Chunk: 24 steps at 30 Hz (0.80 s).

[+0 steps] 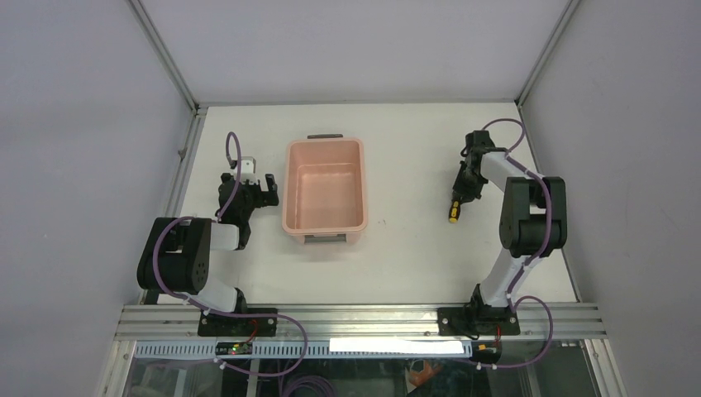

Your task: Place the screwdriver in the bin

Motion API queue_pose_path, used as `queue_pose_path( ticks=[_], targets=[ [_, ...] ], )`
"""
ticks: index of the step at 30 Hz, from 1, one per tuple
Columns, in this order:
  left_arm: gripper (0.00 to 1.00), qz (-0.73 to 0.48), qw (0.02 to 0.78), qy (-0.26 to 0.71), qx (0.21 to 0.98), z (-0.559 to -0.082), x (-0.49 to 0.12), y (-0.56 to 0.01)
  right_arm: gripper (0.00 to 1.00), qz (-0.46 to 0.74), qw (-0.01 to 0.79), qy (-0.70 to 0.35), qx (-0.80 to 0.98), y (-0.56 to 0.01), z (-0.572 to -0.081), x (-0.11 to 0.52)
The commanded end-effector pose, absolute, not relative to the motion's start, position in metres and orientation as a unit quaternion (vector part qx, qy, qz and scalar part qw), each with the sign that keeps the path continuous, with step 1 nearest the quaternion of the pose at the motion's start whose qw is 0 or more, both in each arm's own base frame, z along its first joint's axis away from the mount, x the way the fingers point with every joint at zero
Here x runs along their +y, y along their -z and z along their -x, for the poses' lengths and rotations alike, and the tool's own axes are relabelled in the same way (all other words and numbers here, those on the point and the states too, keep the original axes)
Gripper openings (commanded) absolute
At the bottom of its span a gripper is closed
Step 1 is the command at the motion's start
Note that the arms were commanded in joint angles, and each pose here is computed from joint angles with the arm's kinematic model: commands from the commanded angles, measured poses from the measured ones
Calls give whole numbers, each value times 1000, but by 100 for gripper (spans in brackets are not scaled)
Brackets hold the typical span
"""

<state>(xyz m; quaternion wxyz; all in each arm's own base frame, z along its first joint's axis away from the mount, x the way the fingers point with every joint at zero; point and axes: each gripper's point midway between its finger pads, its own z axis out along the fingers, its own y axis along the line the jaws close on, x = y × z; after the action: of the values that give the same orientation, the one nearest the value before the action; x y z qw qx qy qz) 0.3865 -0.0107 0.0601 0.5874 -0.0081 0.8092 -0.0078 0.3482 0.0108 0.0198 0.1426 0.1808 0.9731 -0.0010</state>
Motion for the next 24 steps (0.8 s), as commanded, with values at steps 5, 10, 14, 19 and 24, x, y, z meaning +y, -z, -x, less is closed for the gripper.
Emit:
queue_pose_path(
  ticks=[5, 10, 14, 19, 24],
  targets=[
    [99, 9, 611, 20, 791, -394, -16, -79, 0, -194, 153, -3, 969, -48, -330, 11],
    [99, 10, 611, 20, 791, -394, -16, -79, 0, -190, 188, 1, 964, -103, -333, 8],
    [99, 10, 611, 20, 791, -394, -16, -79, 0, -188, 211, -10, 959, -141, -334, 15],
    [99, 9, 611, 20, 791, -394, -16, -79, 0, -162, 233, -46, 958, -179, -333, 51],
    [99, 10, 611, 20, 791, -394, -16, -79, 0, -52, 237, -118, 963, -225, -326, 145]
  ],
)
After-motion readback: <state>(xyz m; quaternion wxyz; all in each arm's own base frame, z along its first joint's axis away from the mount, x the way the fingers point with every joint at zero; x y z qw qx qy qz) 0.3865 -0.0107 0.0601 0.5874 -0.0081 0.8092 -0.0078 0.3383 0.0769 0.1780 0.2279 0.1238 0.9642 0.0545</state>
